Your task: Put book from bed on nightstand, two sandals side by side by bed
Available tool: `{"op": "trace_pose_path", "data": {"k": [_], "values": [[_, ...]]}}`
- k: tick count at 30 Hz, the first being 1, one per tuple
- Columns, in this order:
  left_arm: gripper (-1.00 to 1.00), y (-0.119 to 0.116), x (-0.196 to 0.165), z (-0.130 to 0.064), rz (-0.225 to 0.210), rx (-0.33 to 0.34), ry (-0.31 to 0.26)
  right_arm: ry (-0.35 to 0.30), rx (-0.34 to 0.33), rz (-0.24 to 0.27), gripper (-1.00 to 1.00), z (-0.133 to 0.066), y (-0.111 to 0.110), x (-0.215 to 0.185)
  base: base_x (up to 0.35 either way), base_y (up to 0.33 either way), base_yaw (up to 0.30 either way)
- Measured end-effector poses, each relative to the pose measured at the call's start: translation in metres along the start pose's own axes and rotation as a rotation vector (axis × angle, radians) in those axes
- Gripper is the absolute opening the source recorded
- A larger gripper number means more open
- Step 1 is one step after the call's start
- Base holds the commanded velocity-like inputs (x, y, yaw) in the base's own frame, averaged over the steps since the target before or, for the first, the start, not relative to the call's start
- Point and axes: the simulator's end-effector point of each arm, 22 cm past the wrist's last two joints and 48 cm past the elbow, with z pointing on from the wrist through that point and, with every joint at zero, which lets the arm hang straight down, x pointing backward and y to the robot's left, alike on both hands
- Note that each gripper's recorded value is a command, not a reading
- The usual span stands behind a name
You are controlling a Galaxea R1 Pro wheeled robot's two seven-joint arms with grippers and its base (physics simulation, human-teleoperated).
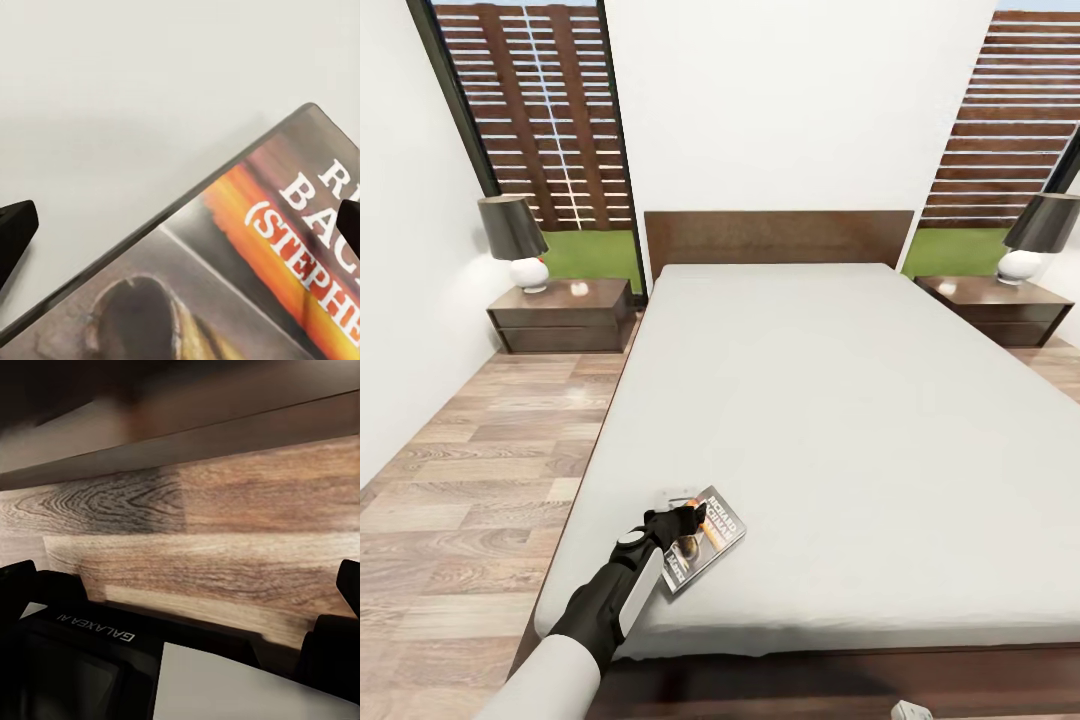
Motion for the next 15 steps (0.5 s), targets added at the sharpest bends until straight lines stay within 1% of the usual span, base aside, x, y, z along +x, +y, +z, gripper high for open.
{"op": "trace_pose_path", "data": {"k": [5,10,15], "values": [[1.00,0.0000,0.0001,0.0001,-0.001,0.000,0.000,0.000,0.000,0.000,1.00,0.0000,0.0000,-0.0001,-0.024,0.000,0.000],[1.00,-0.0001,0.0003,0.0003,-0.001,0.001,0.001,0.000,0.000,0.000,1.00,0.0001,-0.0001,0.0000,-0.200,0.000,0.000],[1.00,-0.0002,0.0002,0.0001,-0.001,0.001,0.001,0.000,0.000,0.000,1.00,0.0000,0.0000,-0.0001,-0.046,0.000,0.000]]}}
